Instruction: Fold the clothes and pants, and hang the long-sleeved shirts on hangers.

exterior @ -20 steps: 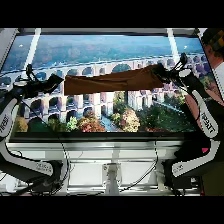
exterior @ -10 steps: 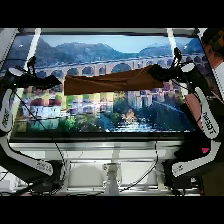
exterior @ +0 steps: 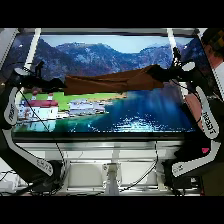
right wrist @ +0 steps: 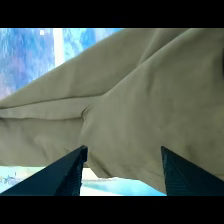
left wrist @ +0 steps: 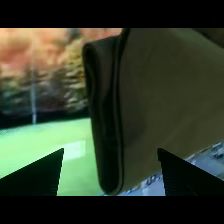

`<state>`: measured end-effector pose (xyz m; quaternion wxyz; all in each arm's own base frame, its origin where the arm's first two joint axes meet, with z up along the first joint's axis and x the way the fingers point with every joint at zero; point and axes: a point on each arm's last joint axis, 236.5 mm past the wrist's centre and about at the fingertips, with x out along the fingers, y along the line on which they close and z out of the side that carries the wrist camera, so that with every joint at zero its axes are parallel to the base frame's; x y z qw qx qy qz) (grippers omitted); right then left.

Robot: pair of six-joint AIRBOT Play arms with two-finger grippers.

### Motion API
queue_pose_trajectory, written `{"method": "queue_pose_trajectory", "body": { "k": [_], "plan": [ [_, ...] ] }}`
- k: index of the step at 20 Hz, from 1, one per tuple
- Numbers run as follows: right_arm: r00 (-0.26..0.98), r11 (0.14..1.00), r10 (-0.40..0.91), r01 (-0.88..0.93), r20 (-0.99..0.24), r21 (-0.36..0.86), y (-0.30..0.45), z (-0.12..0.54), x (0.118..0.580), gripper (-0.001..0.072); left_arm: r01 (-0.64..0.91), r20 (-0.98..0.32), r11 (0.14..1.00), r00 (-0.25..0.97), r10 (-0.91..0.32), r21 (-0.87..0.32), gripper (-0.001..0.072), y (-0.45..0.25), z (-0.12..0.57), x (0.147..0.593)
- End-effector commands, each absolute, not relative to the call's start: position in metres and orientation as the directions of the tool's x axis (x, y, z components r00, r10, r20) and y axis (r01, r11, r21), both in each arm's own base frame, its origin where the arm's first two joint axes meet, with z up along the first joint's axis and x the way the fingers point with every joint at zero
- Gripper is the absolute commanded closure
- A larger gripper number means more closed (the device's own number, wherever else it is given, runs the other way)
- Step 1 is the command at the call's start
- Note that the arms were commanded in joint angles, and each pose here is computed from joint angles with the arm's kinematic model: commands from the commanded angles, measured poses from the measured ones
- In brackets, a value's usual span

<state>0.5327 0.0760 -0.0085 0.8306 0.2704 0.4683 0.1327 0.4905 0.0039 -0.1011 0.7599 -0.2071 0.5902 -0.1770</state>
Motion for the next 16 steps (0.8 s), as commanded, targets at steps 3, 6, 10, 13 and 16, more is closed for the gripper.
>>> {"method": "queue_pose_trajectory", "body": {
  "k": [3, 6, 10, 13, 16],
  "plan": [
    [0.493, 0.809, 0.5, 0.027, -0.712, 0.587, 0.083, -0.009, 0.525, 0.0188, 0.021, -0.813, 0.832, 0.199, -0.547, -0.554, 0.0221, -0.02, -0.126, 0.49],
    [0.478, 0.788, 0.53, 0.028, -0.701, 0.615, 0.09, -0.006, 0.521, 0.0188, 0.119, -0.773, 0.799, 0.202, -0.601, -0.59, 0.0245, -0.051, -0.121, 0.496],
    [0.457, 0.773, 0.562, 0.007, -0.69, 0.634, 0.097, 0.004, 0.518, 0.0246, 0.15, -0.711, 0.754, 0.258, -0.654, -0.64, 0.0689, -0.074, -0.101, 0.513],
    [0.395, 0.751, 0.623, -0.06, -0.675, 0.657, 0.111, 0.022, 0.506, 0.0294, 0.195, -0.675, 0.724, 0.265, -0.689, -0.662, 0.069, -0.079, -0.066, 0.515],
    [0.357, 0.717, 0.676, -0.117, -0.644, 0.687, 0.134, 0.044, 0.501, 0.057, 0.246, -0.651, 0.693, 0.238, -0.721, -0.678, 0.069, -0.078, -0.016, 0.497]
  ]
}}
